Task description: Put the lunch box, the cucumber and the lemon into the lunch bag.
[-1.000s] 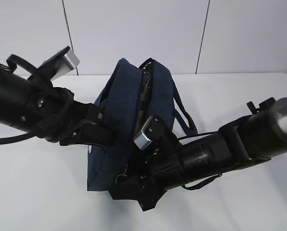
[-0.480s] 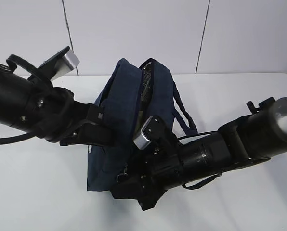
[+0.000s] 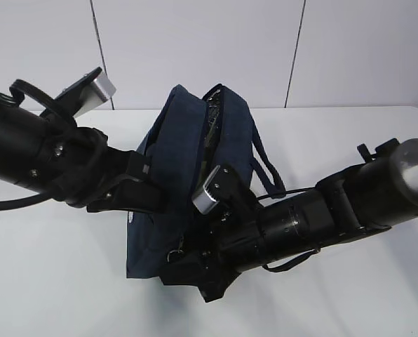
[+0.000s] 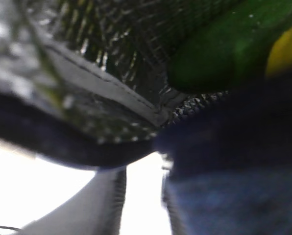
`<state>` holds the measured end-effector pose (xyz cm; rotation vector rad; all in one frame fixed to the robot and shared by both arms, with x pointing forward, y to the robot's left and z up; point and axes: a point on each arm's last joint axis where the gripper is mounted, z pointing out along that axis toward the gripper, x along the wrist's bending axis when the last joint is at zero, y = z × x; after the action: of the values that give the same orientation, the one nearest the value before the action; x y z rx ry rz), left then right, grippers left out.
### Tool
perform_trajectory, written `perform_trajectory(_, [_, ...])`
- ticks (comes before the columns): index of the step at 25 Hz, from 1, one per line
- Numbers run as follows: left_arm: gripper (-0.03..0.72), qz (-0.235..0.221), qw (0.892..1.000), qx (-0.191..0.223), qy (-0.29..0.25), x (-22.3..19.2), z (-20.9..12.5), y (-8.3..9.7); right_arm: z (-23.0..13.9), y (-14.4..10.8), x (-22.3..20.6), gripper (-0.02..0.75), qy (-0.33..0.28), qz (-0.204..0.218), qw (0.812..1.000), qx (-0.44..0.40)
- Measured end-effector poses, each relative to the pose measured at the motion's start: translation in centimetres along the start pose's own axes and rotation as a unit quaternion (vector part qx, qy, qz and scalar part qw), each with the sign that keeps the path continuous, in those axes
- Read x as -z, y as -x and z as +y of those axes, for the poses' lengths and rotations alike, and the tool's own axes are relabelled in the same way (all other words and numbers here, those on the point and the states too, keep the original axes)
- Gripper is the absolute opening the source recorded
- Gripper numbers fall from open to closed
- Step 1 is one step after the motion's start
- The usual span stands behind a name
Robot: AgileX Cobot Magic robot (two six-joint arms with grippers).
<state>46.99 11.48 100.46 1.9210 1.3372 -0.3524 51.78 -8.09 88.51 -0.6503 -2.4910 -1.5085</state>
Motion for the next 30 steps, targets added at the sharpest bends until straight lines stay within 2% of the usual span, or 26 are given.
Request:
perform_trajectory(7, [0.003,0.000,1.000,0.000,0.000,0.00,0.00,0.00,-0.02,0.03,0.00,0.202,-0.001,-0.002,1.000,-0.001])
perform_trajectory(13, [0.003,0.000,1.000,0.000,0.000,0.00,0.00,0.00,-0.05,0.07,0.00,0.011,-0.003,-0.004,1.000,-0.001])
perform_trajectory(15, [0.003,0.000,1.000,0.000,0.000,0.00,0.00,0.00,-0.05,0.07,0.00,-0.012,-0.003,-0.004,1.000,-0.001])
perform_trajectory(30, [0.003,0.003,1.000,-0.003,0.002,0.00,0.03,-0.06,-0.28,0.13,0.00,-0.013,-0.018,-0.007,0.999,-0.034])
